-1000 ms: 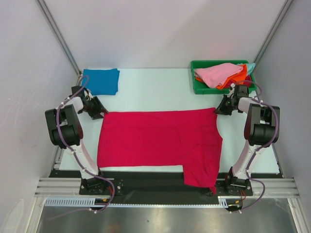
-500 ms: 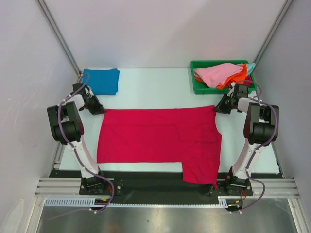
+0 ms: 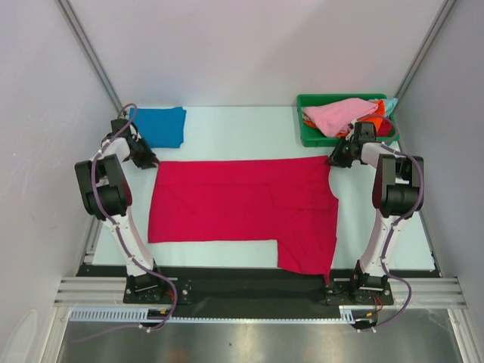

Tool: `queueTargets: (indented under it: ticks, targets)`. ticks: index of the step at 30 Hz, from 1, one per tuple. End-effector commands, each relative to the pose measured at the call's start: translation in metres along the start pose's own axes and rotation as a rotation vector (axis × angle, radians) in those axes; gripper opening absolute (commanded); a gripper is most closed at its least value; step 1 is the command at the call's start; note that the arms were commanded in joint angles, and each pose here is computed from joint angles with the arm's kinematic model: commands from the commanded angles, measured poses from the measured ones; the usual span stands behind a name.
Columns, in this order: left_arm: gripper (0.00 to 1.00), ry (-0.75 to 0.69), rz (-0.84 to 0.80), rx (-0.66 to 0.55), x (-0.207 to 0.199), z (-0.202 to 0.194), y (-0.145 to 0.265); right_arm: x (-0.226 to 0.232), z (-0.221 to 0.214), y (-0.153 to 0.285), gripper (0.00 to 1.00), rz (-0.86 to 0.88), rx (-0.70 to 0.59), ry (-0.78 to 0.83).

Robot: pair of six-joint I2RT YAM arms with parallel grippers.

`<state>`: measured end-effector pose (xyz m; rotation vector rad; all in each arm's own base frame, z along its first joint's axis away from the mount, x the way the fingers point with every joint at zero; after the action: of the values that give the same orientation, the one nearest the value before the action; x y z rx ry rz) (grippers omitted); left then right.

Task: Fold and stack the t-shirts
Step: Fold the tshirt

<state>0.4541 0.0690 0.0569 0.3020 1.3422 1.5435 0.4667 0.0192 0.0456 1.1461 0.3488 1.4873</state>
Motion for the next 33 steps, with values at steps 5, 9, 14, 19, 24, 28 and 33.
queueTargets:
  ticks: [5, 9, 14, 19, 24, 28, 33]
  targets:
    - [0.56, -0.057, 0.149, -0.188, -0.003, 0.022, 0.072, -0.023, -0.003, 0.041, 0.43, -0.286, 0.049, -0.071]
    - [0.57, -0.087, 0.133, -0.252, -0.014, -0.001, 0.112, -0.021, 0.002, 0.086, 0.52, -0.363, -0.013, -0.073]
    - [0.55, -0.16, -0.132, -0.146, -0.069, -0.096, 0.133, 0.011, -0.035, 0.109, 0.53, -0.206, 0.046, -0.075]
    - [0.55, -0.266, -0.573, 0.066, -0.164, -0.216, 0.135, 0.034, -0.092, 0.125, 0.55, -0.006, 0.149, -0.062]
    - [0.51, -0.352, -0.773, 0.189, -0.234, -0.297, 0.132, 0.032, -0.126, 0.129, 0.58, 0.047, 0.206, -0.035]
    - [0.48, -0.361, -0.803, 0.247, -0.259, -0.329, 0.107, 0.028, -0.136, 0.124, 0.56, 0.05, 0.235, -0.03]
    - [0.43, -0.379, -0.759, 0.294, -0.281, -0.349, 0.078, 0.025, -0.138, 0.116, 0.45, 0.053, 0.249, -0.045]
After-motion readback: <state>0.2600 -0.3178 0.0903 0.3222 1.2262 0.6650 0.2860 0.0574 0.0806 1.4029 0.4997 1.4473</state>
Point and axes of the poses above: each gripper's point midway between its finger pads, its own y axis back along the fingers, its own x axis along the line the jaws close on, z = x × y, the point moved 3 cm from there along y, back along the fingers, and after that the axes turned 2 degrees about y, right-handed, at the moved point
